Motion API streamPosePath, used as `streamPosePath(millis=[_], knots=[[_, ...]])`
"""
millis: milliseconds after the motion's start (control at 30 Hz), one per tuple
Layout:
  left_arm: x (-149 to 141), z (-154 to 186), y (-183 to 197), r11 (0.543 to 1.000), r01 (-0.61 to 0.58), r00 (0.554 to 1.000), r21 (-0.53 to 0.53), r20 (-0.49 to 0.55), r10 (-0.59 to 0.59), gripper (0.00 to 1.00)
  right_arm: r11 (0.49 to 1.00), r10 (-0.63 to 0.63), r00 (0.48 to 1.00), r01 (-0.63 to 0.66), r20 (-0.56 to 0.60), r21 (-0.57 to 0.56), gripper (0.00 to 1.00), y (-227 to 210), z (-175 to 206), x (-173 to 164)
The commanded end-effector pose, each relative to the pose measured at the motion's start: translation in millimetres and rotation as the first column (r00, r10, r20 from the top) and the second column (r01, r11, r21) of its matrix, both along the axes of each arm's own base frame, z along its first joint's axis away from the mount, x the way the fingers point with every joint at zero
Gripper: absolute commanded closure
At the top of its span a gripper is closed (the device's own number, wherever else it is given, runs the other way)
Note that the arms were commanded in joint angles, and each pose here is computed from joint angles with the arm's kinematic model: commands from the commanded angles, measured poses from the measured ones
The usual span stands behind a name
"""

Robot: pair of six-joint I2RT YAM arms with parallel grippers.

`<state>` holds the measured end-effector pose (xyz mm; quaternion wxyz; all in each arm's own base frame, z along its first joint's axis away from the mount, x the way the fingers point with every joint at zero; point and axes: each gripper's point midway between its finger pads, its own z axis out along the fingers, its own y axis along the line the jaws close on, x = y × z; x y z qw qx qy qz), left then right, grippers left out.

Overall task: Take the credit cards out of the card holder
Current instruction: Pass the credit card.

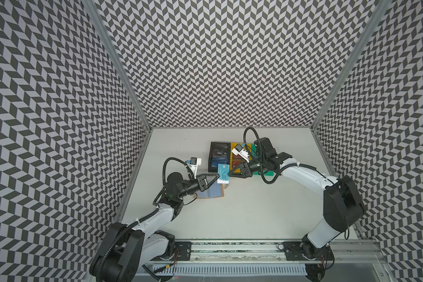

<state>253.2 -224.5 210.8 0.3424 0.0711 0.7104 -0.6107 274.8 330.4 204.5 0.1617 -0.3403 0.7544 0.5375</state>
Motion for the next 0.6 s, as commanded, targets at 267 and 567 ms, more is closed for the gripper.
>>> streamPosePath(millis=[267, 567], knots=[[-1.6, 9.0, -16.0, 0.998, 0.062, 0.998, -0.003, 0.027, -0.061, 1.00, 0.996, 0.045, 0.999, -0.046, 0.017, 0.081, 0.66, 10.8, 7.3, 1.8], [-2.2, 8.0, -19.6, 0.997, 0.072, 0.997, 0.003, 0.024, -0.072, 1.00, 0.994, 0.062, 0.998, -0.064, 0.026, 0.091, 0.72, 12.0, 11.1, 1.7]])
